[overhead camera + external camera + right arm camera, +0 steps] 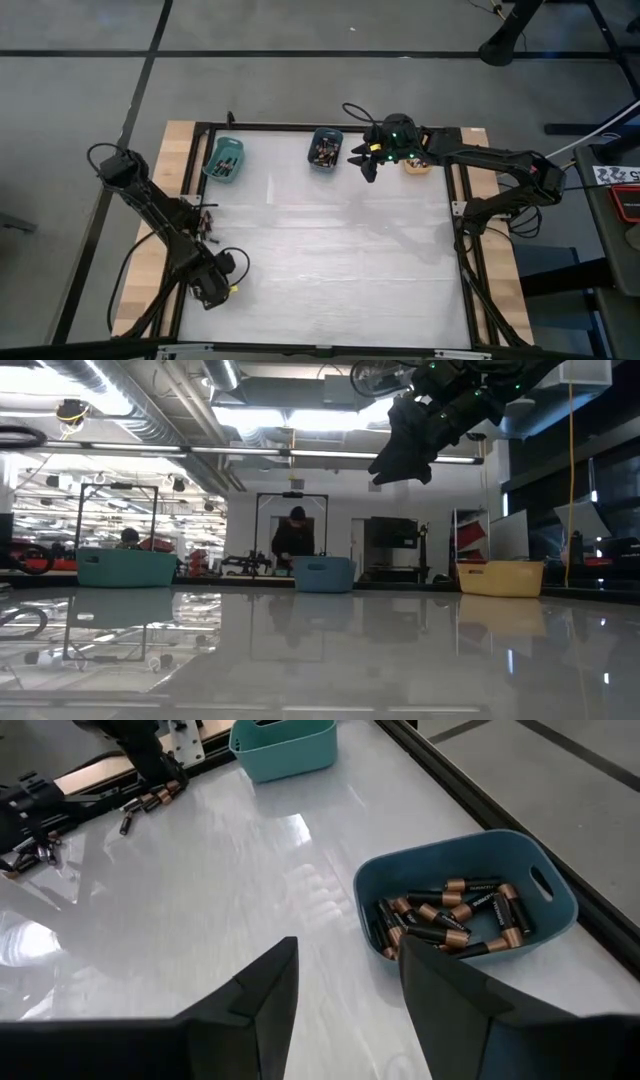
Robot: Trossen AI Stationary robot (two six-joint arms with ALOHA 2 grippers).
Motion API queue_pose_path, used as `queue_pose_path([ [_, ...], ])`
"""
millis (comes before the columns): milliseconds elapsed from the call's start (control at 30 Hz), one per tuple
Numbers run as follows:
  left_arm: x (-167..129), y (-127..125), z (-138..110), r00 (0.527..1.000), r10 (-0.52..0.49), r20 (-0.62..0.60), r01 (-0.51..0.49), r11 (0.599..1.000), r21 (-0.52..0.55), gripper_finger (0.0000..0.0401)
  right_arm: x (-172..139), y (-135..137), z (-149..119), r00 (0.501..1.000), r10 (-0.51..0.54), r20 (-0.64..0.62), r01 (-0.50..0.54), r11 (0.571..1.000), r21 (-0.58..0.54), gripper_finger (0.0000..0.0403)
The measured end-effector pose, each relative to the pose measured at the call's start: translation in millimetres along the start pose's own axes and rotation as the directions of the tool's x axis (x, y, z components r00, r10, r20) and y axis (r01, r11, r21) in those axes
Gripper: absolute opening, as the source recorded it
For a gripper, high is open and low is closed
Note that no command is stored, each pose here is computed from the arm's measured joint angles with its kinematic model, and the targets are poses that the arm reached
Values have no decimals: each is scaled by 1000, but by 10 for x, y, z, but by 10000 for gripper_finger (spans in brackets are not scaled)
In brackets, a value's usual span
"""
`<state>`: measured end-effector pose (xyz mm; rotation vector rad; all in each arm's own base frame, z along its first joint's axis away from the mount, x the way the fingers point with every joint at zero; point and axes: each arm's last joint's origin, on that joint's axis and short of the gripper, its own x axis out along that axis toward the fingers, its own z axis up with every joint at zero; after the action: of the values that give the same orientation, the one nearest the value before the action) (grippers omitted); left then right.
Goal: Sort batteries
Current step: Put the silver battery into the yellow bin
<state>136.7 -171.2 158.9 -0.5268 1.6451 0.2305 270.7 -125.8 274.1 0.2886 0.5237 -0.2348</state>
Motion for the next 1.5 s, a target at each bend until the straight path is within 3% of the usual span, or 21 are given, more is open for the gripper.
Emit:
queue_pose_path([
  [433, 204, -3, 91, 994, 101, -47, -104, 993, -57, 226, 0, 0, 0, 1000, 0, 0, 0, 1000, 2, 175],
  [533, 206, 0, 104, 994, 102, -48, -106, 992, -73, 186, 0, 0, 0, 1000, 0, 0, 0, 1000, 2, 175],
  [800, 182, 34, 232, 995, 78, -70, -82, 995, -59, 19, -1, 5, 44, 999, 5, 45, -5, 1000, -7, 175],
  [1067, -140, 159, 503, 994, -41, 97, 47, 997, -59, 11, -8, 14, 121, 992, 16, 122, -16, 1000, 1, 175],
  [1167, -363, 273, 610, 966, -77, 246, 102, 990, -92, 10, -7, 15, 121, 992, 16, 122, -17, 1000, 1, 175],
  [1300, -673, 493, 753, 889, -90, 450, 183, 969, -169, 14, -7, 15, 116, 993, 16, 118, -17, 1000, 3, 175],
  [1500, -1048, 772, 905, 719, -85, 690, 291, 938, -187, 9, -6, 14, 112, 993, 16, 113, -18, 1000, 18, 175],
])
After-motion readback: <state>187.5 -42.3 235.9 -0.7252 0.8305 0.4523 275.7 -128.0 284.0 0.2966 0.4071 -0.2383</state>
